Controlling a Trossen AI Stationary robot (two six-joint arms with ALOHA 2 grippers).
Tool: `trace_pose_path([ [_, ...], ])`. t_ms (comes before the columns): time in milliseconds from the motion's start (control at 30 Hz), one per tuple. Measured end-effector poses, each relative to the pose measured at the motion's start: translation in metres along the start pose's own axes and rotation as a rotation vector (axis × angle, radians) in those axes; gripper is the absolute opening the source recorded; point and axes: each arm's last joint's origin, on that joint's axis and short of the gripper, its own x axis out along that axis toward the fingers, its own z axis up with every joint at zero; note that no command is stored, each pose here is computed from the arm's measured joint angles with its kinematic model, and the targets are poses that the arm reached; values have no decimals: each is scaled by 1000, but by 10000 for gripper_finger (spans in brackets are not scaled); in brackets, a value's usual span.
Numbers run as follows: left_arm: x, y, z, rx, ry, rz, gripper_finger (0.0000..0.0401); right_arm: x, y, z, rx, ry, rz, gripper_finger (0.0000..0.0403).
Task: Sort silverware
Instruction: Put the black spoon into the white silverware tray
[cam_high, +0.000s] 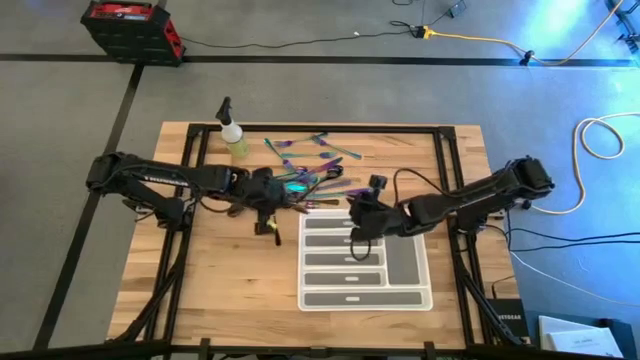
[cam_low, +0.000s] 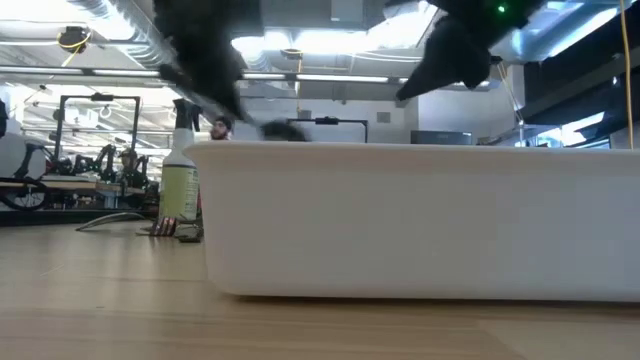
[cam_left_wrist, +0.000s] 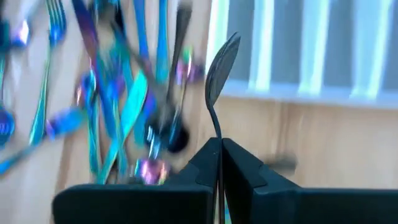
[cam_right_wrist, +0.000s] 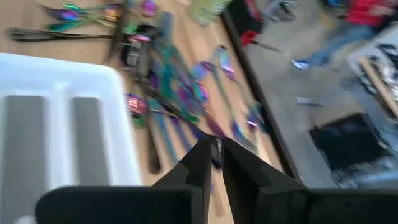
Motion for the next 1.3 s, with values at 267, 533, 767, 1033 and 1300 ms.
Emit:
trace_pose_path([
  [267, 8, 2, 39, -102, -358, -151, 1, -17, -19, -23, 179, -37, -210, 21],
  [533, 90, 4, 51, -200, -393, -247, 0, -30, -37, -23, 223, -69, -355, 21],
  [767, 154, 7, 38, -355, -332, -245, 0, -30, -37, -25, 207, -55, -335, 21],
  [1033, 175, -4, 28, -416, -269, -267, 0, -30, -36, -25, 208, -54, -328, 21],
  [1300, 178, -9, 28, -448, -281, -252, 0, -30, -36, -25, 212, -57, -328, 21],
])
